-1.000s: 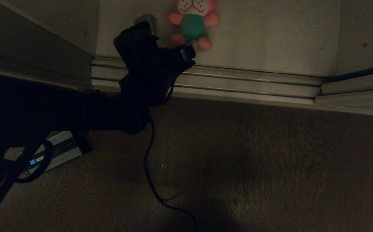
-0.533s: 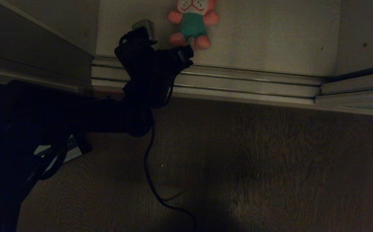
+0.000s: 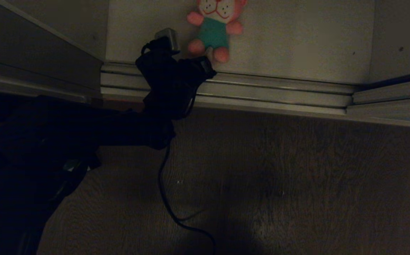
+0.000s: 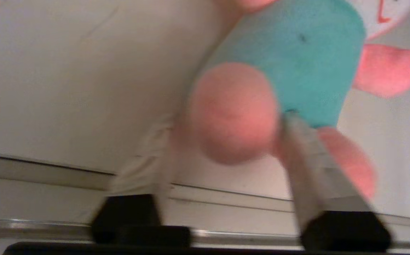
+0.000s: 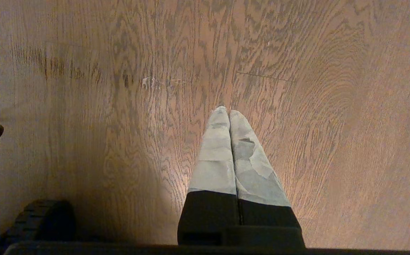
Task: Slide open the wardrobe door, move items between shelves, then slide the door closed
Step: Place the pink doll on the higher shelf
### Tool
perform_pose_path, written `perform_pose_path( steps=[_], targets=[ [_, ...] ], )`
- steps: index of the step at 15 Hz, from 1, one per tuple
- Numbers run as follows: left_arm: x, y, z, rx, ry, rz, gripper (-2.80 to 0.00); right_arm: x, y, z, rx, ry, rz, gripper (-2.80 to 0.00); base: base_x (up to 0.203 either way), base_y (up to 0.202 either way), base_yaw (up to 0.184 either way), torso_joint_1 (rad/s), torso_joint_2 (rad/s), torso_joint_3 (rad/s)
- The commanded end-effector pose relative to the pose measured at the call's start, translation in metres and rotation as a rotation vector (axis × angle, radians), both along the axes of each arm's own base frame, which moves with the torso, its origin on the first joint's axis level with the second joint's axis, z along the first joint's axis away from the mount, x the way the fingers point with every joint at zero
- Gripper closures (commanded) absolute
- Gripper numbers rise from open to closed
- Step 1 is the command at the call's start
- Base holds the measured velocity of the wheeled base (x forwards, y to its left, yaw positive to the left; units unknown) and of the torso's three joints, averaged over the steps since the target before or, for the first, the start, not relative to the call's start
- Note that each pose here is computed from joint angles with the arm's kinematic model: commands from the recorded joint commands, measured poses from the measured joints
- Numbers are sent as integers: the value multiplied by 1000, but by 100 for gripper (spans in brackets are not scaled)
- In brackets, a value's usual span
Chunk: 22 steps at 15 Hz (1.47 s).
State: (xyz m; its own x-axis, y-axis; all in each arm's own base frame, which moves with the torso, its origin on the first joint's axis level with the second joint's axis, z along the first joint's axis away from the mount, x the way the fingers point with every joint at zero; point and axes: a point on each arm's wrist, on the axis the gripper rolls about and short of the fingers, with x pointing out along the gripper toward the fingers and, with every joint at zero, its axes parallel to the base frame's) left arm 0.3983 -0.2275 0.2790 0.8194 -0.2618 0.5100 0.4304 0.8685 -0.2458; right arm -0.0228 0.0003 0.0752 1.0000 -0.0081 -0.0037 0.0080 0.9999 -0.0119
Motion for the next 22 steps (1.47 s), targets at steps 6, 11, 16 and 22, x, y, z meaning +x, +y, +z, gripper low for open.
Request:
perform_pose_path(
  steps=[6,11,16,22],
  targets=[
    [-16,6,27,-42,-53,-6,0,0,0,-1,0,2,0,0,0,0,0,0,0,0],
    [-45,5,58,-50,-40,-22,0,0,0,-1,0,3,1,0,0,0,0,0,0,0],
    [-79,9,76,23,117,-5,0,0,0,-1,0,4,2,0,0,0,0,0,0,0],
    [-127,12,93,159,275,-54,0,0,0,-1,0,4,0,0,0,0,0,0,0,0]
  ],
)
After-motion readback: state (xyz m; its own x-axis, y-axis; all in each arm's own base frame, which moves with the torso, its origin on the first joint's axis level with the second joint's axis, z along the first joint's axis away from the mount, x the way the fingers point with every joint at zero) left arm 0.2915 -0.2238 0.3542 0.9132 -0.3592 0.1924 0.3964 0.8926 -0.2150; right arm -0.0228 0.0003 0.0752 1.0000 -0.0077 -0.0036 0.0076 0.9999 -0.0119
